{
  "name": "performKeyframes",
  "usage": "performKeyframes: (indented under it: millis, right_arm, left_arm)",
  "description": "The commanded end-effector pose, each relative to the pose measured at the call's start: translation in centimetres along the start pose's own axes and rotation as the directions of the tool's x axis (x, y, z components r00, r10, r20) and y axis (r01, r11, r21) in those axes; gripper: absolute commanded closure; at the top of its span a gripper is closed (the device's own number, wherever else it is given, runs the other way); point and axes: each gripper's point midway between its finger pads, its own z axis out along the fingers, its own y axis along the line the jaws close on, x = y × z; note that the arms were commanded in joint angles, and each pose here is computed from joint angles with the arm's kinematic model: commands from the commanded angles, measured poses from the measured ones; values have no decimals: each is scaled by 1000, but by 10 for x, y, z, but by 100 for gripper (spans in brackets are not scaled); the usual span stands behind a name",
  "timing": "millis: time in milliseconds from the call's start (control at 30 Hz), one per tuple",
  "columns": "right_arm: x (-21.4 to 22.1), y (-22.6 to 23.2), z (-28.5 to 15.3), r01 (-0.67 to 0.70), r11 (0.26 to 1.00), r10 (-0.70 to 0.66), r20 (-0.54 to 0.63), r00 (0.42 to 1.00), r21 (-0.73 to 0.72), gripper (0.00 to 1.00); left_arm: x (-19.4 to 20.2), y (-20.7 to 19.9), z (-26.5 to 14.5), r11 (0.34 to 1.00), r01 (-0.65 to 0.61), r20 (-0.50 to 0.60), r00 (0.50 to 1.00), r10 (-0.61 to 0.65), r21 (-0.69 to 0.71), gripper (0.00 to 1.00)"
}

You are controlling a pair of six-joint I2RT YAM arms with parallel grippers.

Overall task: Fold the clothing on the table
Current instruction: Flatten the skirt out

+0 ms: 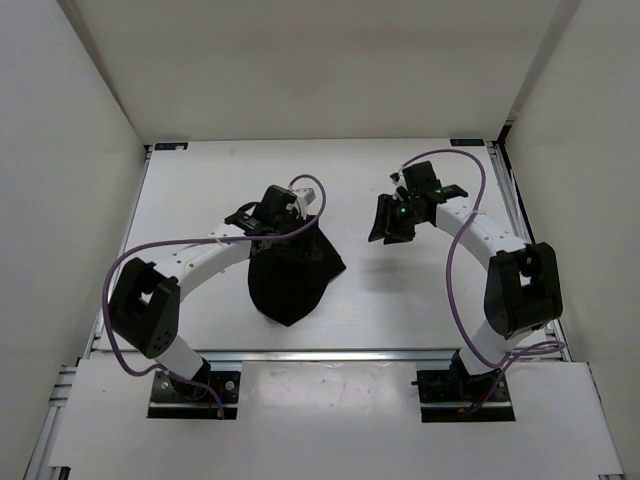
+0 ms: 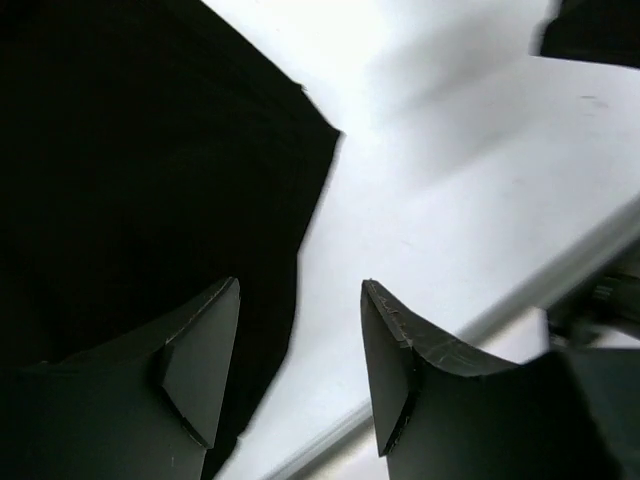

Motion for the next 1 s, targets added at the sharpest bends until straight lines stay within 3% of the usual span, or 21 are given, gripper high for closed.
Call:
performKeyframes:
  millis: [0, 267, 533, 867, 967]
  right_arm:
    - [-7, -10, -29, -18, 1000, 18, 70, 997, 12, 46]
    - [22, -40, -48, -116, 992, 112, 85, 990, 44, 46]
    - [30, -58, -56, -178, 982, 170, 109, 979, 69, 46]
    - [27, -56, -50, -177, 982, 171, 92, 981, 63, 46]
    - [26, -53, -50, -176, 983, 171, 90, 981, 55, 46]
  left_arm:
    - [-15, 24, 5, 980, -130, 39, 990, 137, -152, 38]
    - [-11, 32, 44, 926, -304, -58, 953, 299, -223, 39]
    - [18, 30, 59, 949, -276, -147, 956, 255, -152, 49]
    - [42, 15, 64, 963, -258, -187, 953, 240, -74, 45]
    - [53, 15, 68, 956, -283, -211, 942, 262, -78, 52]
